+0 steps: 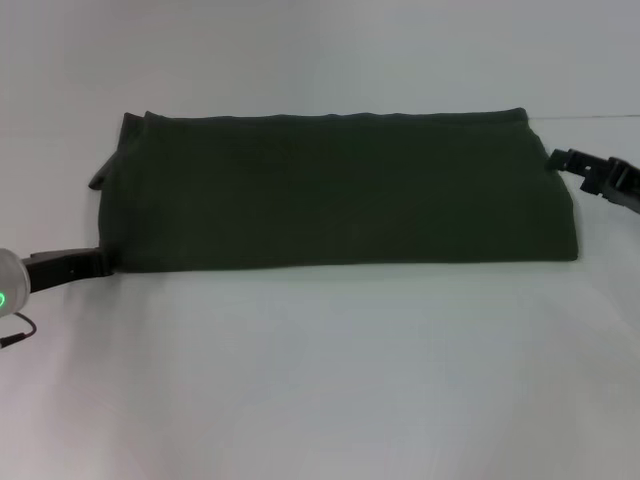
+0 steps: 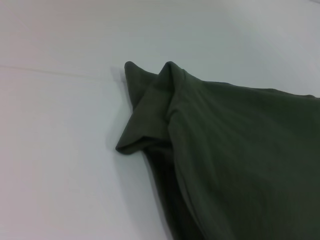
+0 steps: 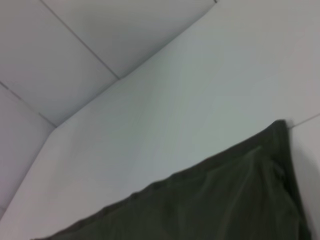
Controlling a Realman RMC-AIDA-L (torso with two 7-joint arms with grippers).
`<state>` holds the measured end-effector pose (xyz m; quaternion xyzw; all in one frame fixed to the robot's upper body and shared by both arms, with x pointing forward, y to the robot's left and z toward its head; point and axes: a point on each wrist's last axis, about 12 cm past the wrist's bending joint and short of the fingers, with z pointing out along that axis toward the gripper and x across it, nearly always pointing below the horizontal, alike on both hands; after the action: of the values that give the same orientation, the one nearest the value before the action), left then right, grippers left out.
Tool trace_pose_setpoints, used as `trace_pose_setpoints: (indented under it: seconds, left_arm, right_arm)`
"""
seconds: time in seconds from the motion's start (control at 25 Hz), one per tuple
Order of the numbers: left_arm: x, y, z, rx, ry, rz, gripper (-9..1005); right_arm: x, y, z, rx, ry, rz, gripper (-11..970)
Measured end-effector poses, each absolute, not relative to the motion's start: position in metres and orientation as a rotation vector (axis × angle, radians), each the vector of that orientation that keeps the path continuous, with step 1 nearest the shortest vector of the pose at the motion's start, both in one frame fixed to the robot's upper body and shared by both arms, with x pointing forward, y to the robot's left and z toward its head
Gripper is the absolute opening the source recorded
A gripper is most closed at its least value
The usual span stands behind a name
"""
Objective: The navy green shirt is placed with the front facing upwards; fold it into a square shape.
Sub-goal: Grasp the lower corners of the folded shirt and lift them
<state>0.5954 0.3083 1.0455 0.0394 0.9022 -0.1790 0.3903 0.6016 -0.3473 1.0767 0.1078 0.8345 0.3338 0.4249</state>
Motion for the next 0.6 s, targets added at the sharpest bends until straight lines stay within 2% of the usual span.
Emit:
trace_pose_setpoints:
  seconds: [0.24,0.4,0.6]
  left_arm:
    - [0.595,0.309,1.046,0.097,2.292,-0.459,41]
    - [0.596,0.309,1.047,0.103,2.29,-0.463,37]
    - [0.596,0.309,1.047,0.106,2.293,-0.467,36]
  right_arm:
    - [0.624,-0.351,1.107,0.275,2.268,0.79,870]
    - [0.636,-0.34,1.133,0.195,2.377,0.752,870]
    - [0.645,-0.334,1.147,0.149,2.497,0.617,871]
